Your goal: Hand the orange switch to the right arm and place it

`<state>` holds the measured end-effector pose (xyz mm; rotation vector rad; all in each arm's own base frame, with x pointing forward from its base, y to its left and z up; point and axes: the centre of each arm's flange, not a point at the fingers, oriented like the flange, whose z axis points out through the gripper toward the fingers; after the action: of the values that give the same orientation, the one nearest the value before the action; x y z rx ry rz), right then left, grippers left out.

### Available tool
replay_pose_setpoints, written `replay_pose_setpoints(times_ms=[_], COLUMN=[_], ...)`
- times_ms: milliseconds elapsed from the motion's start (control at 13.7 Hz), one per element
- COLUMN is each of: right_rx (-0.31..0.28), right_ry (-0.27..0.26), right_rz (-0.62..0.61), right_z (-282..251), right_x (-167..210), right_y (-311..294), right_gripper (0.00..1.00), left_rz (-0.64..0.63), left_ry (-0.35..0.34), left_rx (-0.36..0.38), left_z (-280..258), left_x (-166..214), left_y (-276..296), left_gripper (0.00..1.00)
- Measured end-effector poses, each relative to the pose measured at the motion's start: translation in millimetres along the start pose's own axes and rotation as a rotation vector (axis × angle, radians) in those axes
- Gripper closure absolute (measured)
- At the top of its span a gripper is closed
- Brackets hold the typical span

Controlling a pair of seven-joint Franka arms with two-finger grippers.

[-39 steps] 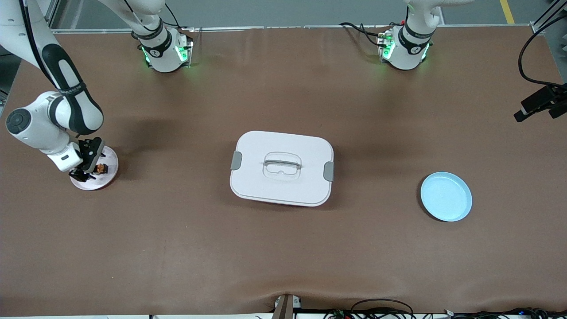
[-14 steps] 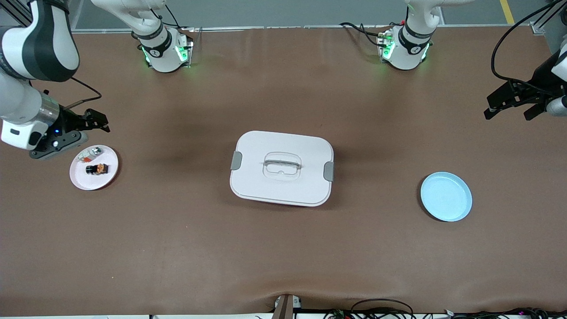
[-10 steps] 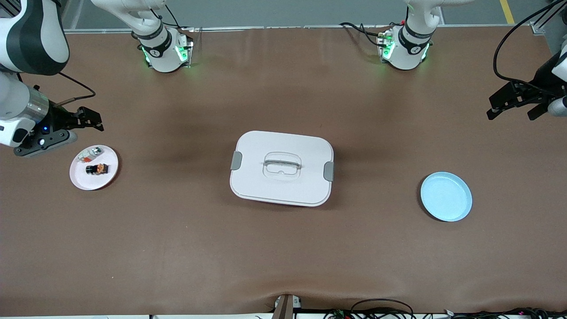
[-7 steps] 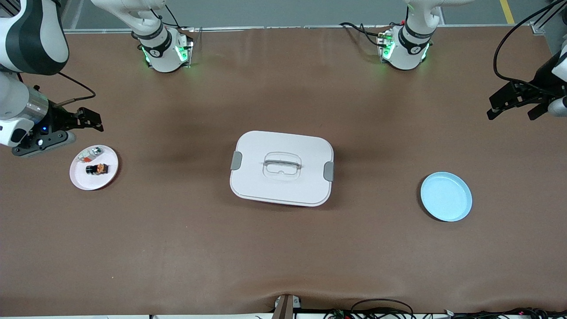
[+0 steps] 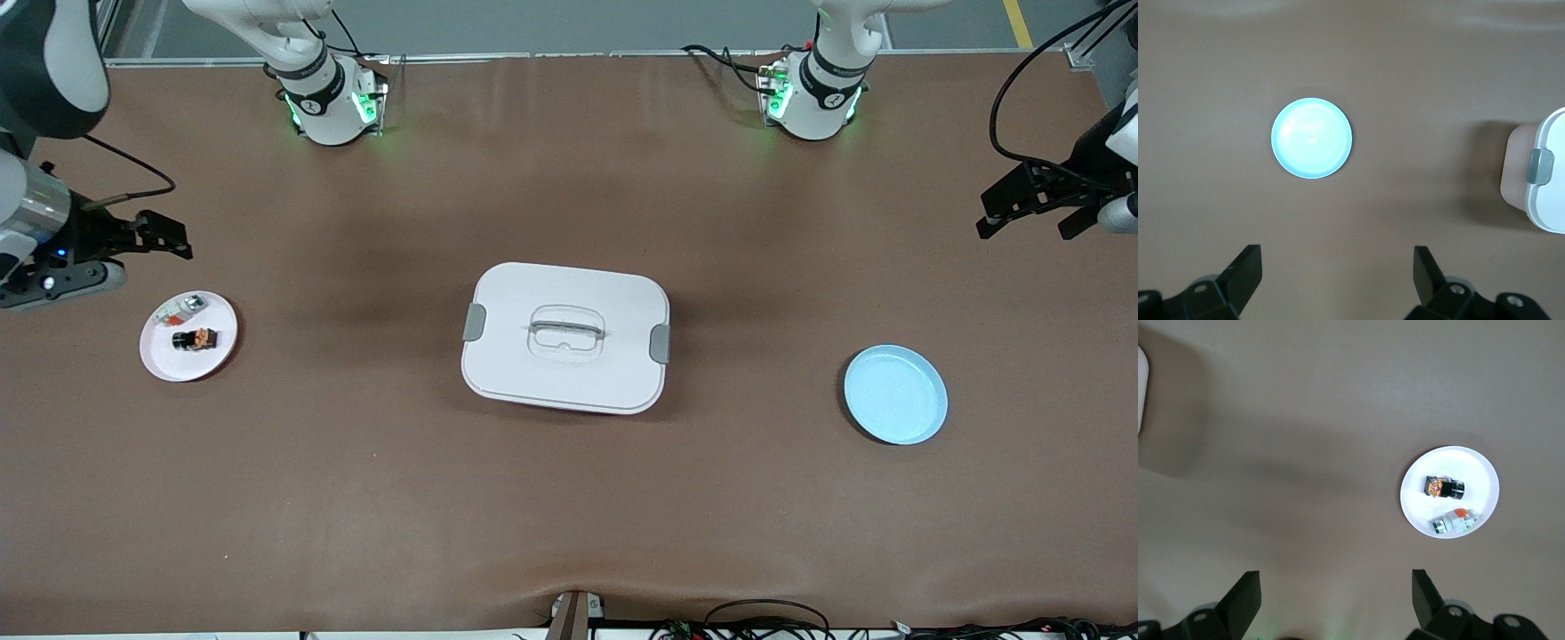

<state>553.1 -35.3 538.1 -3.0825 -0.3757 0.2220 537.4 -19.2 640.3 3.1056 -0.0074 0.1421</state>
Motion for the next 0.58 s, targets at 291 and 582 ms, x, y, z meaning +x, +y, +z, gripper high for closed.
replay_pose_setpoints(times_ms=[291,582], right_rx=[-0.012,-0.024], right_ry=[0.037,0.088], right_rz=[0.065,0.09], right_z=[-24.3,-61.8], right_x=[12.9,6.1], right_y=[4.3,14.3], right_gripper=[0.0,0.0], left_rz=[0.0,0.0], left_ry=[-0.002,-0.003], left_rx=[0.0,0.0], left_z=[0.1,0.1], left_x=[-0.2,-0.3], left_y=[0.0,-0.2], left_gripper=[0.0,0.0])
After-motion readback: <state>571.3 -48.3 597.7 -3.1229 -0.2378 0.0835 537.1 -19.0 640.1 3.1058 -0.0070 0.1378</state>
